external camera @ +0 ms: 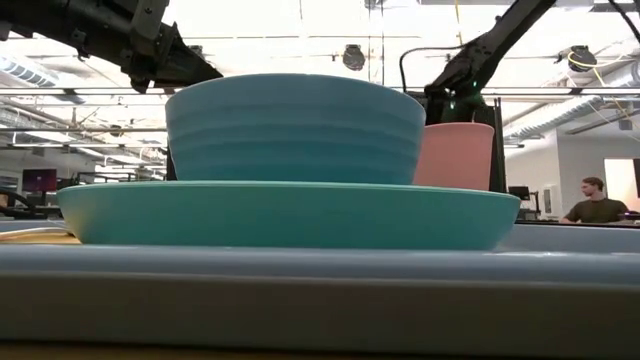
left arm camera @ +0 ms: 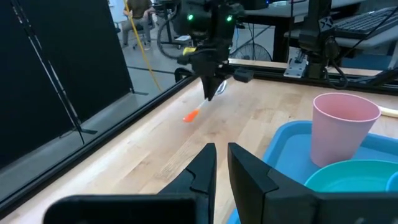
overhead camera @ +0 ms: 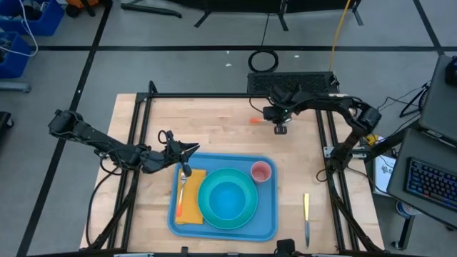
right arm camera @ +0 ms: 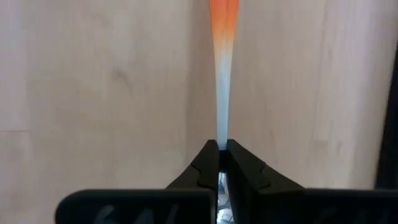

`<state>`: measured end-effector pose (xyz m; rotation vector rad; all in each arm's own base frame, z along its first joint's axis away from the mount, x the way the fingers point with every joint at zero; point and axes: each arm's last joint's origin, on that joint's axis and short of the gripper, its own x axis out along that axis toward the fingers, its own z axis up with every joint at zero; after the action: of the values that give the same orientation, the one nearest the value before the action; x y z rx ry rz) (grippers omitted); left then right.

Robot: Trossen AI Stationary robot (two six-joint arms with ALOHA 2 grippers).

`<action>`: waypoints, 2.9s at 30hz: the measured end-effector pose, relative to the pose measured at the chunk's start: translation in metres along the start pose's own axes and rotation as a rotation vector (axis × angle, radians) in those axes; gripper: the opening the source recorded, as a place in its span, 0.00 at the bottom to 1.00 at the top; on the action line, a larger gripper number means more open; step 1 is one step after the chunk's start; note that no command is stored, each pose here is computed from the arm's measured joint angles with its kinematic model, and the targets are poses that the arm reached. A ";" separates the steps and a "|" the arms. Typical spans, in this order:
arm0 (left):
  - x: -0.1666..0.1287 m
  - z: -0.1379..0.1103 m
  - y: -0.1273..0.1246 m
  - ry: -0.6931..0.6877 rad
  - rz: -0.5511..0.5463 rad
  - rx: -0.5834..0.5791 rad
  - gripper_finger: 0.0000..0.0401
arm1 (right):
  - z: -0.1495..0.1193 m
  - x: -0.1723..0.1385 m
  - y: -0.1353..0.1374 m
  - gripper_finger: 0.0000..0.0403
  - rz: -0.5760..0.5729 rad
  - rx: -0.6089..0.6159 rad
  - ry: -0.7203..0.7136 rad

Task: Set up tray
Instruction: Put the orange spoon on the yellow napkin to the right of the orange fork

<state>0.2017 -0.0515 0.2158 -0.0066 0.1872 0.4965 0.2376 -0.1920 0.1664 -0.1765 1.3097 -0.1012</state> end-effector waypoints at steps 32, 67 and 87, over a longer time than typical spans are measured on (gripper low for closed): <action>-0.001 -0.002 -0.007 0.084 -0.253 -0.260 0.12 | 0.097 -0.058 0.118 0.00 -0.551 -0.666 -0.181; 0.012 0.000 -0.001 0.159 -0.447 -0.359 0.25 | 0.128 -0.085 0.195 0.00 -0.691 -0.895 -0.480; 0.030 -0.002 0.004 0.171 -0.481 -0.445 0.42 | 0.132 -0.068 0.200 0.00 -0.629 -0.921 -0.485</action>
<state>0.2252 -0.0341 0.2083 -0.5193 0.2305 0.0477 0.3426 0.0258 0.2262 -1.3148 0.6926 0.0222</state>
